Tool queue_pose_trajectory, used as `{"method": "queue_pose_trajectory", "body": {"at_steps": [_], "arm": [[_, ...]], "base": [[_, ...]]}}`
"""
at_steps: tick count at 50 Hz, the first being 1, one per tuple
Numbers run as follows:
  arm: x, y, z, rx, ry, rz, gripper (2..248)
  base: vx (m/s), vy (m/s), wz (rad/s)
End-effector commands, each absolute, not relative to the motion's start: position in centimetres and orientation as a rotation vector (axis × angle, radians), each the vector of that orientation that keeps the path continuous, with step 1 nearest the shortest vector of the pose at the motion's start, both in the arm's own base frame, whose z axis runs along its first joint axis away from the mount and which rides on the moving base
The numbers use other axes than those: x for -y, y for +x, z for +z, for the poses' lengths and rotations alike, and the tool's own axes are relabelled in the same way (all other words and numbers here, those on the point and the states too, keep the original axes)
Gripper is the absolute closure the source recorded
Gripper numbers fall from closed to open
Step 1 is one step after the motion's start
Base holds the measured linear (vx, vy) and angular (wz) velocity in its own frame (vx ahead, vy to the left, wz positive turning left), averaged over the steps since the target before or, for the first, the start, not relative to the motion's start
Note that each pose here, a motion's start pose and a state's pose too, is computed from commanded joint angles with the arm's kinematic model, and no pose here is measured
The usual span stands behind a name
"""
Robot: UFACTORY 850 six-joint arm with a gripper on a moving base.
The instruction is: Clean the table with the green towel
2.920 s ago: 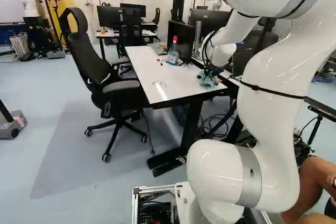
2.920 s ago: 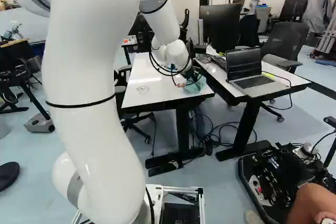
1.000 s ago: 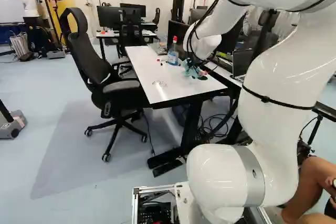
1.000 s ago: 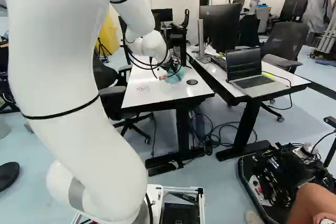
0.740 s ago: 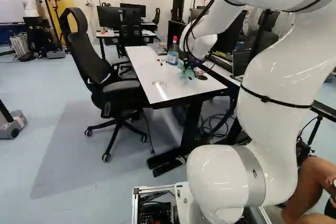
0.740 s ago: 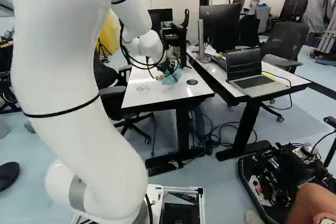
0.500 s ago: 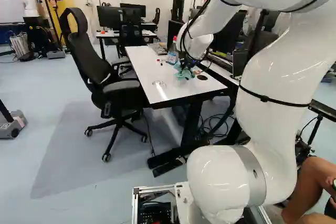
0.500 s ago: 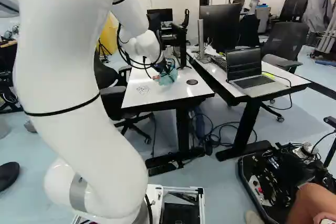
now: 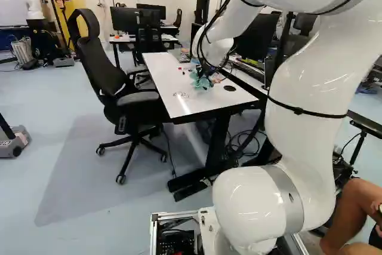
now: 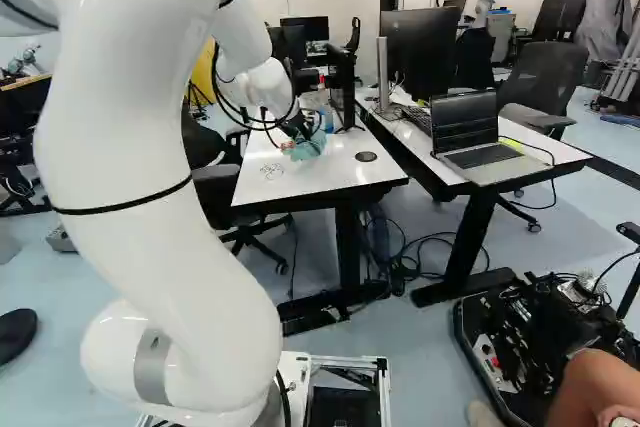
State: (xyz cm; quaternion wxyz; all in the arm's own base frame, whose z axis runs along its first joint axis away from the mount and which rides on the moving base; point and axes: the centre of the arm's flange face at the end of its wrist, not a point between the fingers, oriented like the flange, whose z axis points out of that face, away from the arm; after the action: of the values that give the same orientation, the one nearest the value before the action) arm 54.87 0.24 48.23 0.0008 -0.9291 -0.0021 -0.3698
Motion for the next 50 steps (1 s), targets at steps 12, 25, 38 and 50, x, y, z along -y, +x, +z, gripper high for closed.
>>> {"method": "queue_pose_trajectory", "body": {"at_steps": [12, 25, 38, 50], "arm": [[-1.5, 55.2, 48.2, 0.04, -2.909, -1.16, 204], [-1.6, 55.2, 48.2, 0.042, -2.908, -1.159, 204], [-1.6, 55.7, 47.1, 0.043, -2.91, -1.153, 204], [-1.6, 56.1, 45.6, 0.043, -2.925, -1.116, 204]], "base": [[0.0, 0.0, 0.0], [0.0, 0.0, 0.0], [0.0, 0.0, 0.0], [0.0, 0.0, 0.0]]}}
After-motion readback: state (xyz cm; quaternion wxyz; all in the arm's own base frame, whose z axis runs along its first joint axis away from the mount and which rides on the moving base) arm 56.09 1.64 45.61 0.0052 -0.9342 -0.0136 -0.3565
